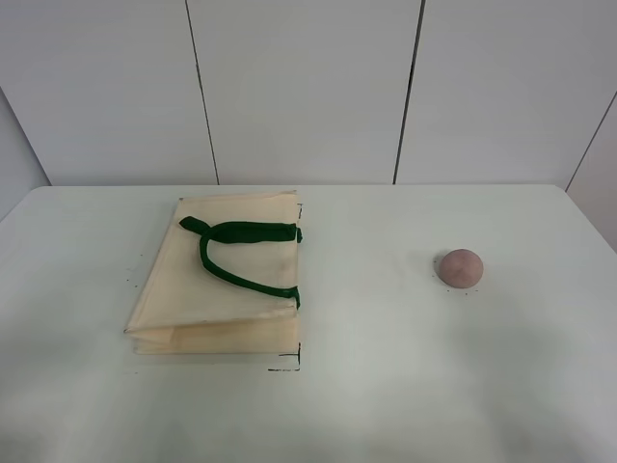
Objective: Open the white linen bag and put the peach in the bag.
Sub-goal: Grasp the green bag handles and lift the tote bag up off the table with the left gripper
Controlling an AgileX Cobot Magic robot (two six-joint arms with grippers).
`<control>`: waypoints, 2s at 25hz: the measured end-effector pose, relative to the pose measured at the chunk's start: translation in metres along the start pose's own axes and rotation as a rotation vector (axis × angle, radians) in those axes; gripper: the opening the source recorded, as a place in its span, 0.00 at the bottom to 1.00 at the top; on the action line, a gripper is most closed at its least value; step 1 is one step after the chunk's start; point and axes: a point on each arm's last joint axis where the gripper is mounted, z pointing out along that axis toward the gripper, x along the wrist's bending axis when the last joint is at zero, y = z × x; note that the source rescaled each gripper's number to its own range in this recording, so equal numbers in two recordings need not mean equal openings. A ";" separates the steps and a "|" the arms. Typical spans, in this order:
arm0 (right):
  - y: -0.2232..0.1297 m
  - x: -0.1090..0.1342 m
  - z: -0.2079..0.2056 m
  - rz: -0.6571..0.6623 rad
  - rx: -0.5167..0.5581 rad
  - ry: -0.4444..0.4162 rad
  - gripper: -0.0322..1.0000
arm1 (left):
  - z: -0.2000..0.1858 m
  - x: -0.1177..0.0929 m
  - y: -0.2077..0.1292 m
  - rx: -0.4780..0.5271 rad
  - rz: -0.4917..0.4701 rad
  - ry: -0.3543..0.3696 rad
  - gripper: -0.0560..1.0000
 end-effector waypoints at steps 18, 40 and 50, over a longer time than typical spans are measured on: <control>0.000 0.000 0.000 0.000 0.000 0.000 1.00 | 0.026 0.002 0.082 0.195 -0.031 0.006 1.00; 0.000 0.000 0.000 0.000 0.000 0.000 1.00 | 0.352 -0.019 0.226 0.700 -0.142 -0.015 1.00; 0.000 0.000 0.000 0.000 0.000 0.000 1.00 | 0.410 -0.106 0.185 0.810 -0.075 -0.003 1.00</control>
